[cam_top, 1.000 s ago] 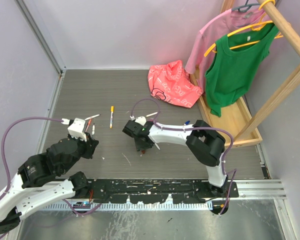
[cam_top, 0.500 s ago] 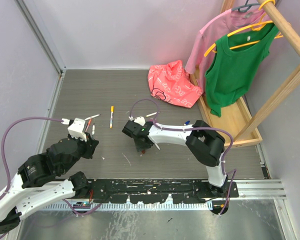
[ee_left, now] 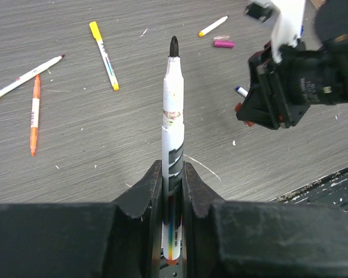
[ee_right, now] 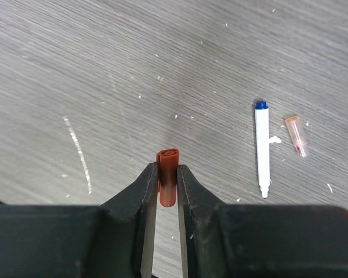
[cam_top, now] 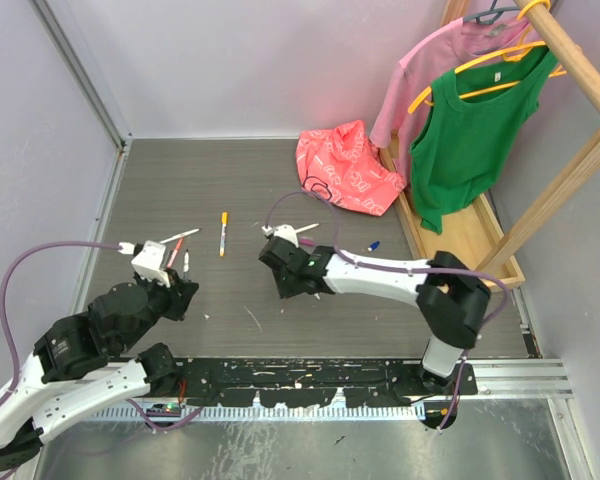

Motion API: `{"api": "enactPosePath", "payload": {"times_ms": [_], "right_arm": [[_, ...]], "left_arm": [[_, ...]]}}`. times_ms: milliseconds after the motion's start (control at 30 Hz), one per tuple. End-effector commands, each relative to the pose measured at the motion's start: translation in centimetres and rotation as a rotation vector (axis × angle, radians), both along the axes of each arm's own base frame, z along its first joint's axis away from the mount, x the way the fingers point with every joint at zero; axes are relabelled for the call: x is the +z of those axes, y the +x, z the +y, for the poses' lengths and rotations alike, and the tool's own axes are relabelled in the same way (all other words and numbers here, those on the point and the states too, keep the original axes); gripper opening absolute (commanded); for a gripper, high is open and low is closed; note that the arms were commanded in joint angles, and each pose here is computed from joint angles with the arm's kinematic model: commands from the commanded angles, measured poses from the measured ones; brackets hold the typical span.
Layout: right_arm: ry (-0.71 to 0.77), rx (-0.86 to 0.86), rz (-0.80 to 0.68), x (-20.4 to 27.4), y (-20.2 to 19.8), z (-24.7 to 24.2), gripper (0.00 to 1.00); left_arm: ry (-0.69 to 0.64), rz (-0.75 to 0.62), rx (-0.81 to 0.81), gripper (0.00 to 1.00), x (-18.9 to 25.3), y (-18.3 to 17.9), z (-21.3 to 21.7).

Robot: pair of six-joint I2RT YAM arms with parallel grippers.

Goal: Insert the pens into the pen caps
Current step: Insert the pen cap onto the pen.

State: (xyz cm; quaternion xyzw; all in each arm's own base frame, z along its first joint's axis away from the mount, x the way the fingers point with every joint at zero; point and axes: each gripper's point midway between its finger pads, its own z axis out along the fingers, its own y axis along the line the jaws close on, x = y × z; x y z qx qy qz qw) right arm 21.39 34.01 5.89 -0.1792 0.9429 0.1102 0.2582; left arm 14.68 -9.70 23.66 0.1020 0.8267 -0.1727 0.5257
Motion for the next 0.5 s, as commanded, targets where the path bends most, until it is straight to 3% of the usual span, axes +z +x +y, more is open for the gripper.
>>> {"api": "enactPosePath", "payload": {"times_ms": [0,467], "right_arm": [[0.225,0.035,-0.114,5.8,1.2,1.6,0.0],[0.685,-0.002,-0.298,15.5,1.6,-3.0,0.0]], "left_arm": [[-0.07,-0.039,-0.023,0.0,1.6,0.4,-1.3],[-0.163,0.038,-0.15,0.0,1.4,0.5,-6.8]]}}
